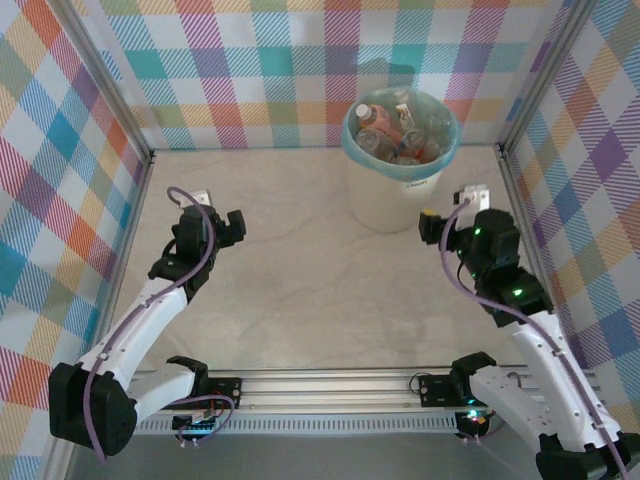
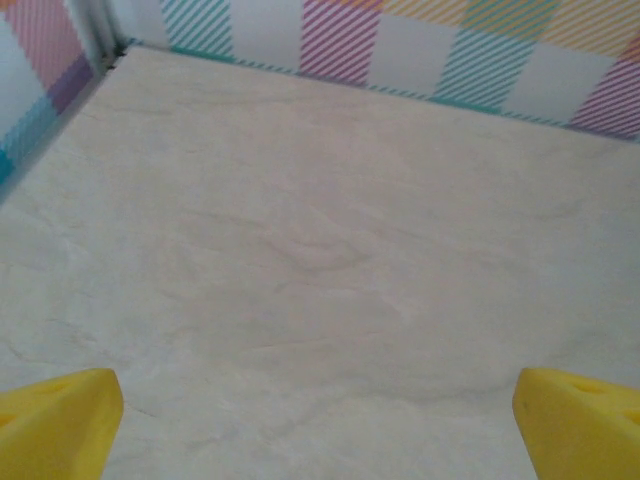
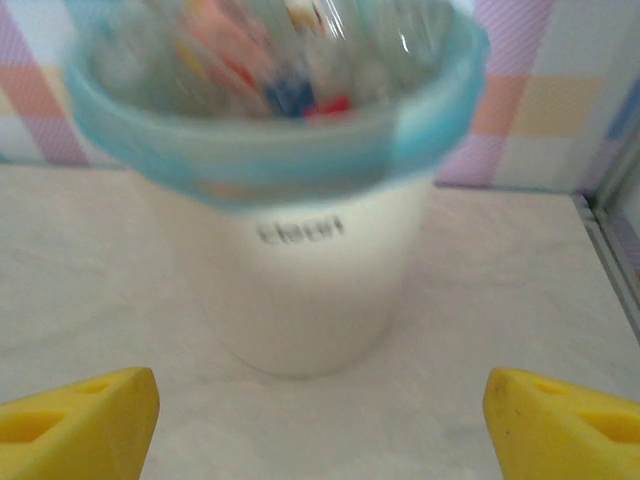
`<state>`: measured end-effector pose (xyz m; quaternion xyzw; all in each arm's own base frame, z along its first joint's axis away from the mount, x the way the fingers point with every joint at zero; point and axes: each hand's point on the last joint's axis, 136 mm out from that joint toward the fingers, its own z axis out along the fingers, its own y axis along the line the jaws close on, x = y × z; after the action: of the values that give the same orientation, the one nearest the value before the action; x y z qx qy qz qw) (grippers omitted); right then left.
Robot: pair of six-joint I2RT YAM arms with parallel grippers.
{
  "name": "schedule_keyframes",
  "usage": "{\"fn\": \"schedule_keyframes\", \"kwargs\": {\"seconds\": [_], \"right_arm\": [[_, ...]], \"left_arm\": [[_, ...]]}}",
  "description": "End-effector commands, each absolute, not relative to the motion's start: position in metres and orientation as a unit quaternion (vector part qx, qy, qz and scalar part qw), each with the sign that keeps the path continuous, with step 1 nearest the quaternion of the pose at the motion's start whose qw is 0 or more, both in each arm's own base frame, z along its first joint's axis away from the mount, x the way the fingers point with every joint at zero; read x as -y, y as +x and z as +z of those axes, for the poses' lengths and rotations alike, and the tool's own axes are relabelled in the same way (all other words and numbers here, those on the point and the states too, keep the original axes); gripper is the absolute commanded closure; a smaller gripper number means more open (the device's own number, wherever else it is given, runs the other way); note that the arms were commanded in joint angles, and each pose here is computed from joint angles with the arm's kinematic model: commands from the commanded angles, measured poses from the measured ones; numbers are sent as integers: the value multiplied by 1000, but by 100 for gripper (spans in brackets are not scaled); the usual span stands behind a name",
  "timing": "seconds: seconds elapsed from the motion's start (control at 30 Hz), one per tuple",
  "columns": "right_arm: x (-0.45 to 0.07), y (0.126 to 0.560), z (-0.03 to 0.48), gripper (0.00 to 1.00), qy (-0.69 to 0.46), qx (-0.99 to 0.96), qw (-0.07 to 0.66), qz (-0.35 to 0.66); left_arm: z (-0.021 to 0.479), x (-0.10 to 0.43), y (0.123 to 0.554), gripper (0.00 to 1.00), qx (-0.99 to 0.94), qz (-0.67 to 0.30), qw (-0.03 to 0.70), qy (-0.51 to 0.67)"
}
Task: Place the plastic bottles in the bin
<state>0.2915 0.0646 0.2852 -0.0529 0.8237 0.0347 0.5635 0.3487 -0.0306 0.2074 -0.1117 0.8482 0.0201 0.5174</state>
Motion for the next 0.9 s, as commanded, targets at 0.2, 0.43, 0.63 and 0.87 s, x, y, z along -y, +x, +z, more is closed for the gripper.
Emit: {"fn": "schedule_keyframes", "kwargs": {"seconds": [0.2, 0.43, 0.63, 0.87], "right_arm": [[-61, 317, 173, 16, -66, -798, 599, -9], [-93, 343, 129, 14, -144, -778, 608, 68], [-80, 347, 130, 14, -117, -784, 591, 149], [-64, 334, 136, 5, -89, -761, 621, 163]], "left_arm": [[160, -1, 362, 0, -811, 119, 563, -107], [116, 5, 380, 0, -820, 55, 565, -69], [84, 15, 393, 0, -820, -4, 572, -30], [78, 14, 399, 0, -841, -16, 540, -28]]}}
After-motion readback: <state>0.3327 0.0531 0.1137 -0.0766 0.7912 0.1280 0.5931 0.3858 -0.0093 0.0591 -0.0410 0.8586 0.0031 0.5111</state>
